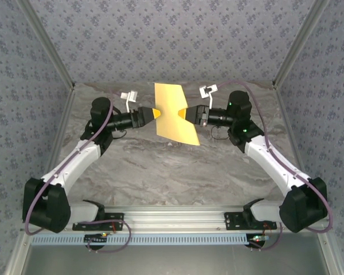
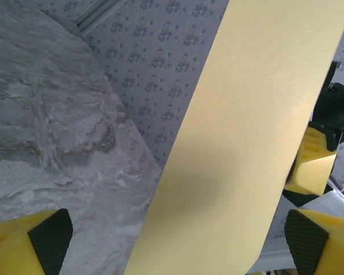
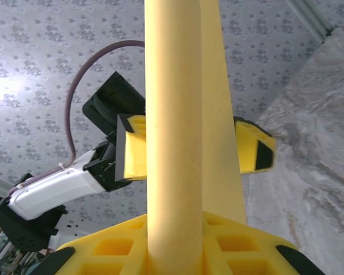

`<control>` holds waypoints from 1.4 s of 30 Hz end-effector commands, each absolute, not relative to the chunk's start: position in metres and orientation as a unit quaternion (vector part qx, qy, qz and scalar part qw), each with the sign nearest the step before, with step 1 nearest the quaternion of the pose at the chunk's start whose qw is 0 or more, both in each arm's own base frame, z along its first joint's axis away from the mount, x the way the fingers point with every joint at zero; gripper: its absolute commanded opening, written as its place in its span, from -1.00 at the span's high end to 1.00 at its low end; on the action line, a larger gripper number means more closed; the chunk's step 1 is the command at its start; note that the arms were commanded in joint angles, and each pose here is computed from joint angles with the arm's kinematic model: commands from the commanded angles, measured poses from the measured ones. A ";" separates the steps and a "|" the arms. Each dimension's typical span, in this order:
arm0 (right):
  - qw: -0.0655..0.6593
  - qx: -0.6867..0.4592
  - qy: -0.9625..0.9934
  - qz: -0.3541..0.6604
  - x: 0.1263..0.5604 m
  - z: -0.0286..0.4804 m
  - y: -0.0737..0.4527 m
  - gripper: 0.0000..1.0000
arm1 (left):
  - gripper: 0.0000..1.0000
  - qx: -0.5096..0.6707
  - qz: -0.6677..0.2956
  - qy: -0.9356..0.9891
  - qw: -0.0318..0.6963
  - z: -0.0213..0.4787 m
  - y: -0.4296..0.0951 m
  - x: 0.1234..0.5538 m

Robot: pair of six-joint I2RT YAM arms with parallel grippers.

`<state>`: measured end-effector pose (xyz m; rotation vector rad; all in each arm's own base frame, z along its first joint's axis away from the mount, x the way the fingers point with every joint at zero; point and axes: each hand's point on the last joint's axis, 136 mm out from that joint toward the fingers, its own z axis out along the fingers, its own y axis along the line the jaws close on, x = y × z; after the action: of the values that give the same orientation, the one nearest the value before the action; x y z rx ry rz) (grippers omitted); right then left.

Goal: Fold a paper plane with a square sheet of paper (fold left side to right side)
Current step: Place a square sheet of paper at the center of the table, then first fold in half a square sheet of paper at the center of the table.

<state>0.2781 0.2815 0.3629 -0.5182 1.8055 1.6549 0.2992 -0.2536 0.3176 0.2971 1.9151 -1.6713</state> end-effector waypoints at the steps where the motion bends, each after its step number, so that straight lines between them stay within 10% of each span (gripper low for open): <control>1: 0.328 -0.209 0.662 0.641 0.269 0.394 0.283 0.55 | -0.94 0.152 -0.645 0.674 0.326 0.359 -0.256 0.289; 5: 0.326 -0.196 0.673 0.634 0.275 0.386 0.281 0.55 | -0.69 0.168 -0.655 0.654 0.339 0.374 -0.258 0.280; 16: 0.329 -0.131 0.740 0.573 0.301 0.336 0.247 0.40 | 0.79 0.150 -0.625 0.692 0.329 0.342 -0.258 0.284; 24: 0.338 -0.107 0.834 0.423 0.311 0.269 0.207 -0.36 | 0.99 0.080 -0.562 0.773 0.284 0.247 -0.250 0.300; 29: 0.317 -0.099 0.869 0.368 0.313 0.227 0.198 -0.46 | 1.00 0.025 -0.521 0.816 0.250 0.177 -0.242 0.307; 42: 0.193 -0.079 0.911 0.355 0.316 0.106 0.257 0.44 | 1.00 -0.016 -0.439 0.880 0.181 0.083 -0.228 0.305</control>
<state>0.3094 0.2478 0.1196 -0.2554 2.5448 1.0106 0.3019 -0.2288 0.0827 -0.0934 2.4834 -1.2890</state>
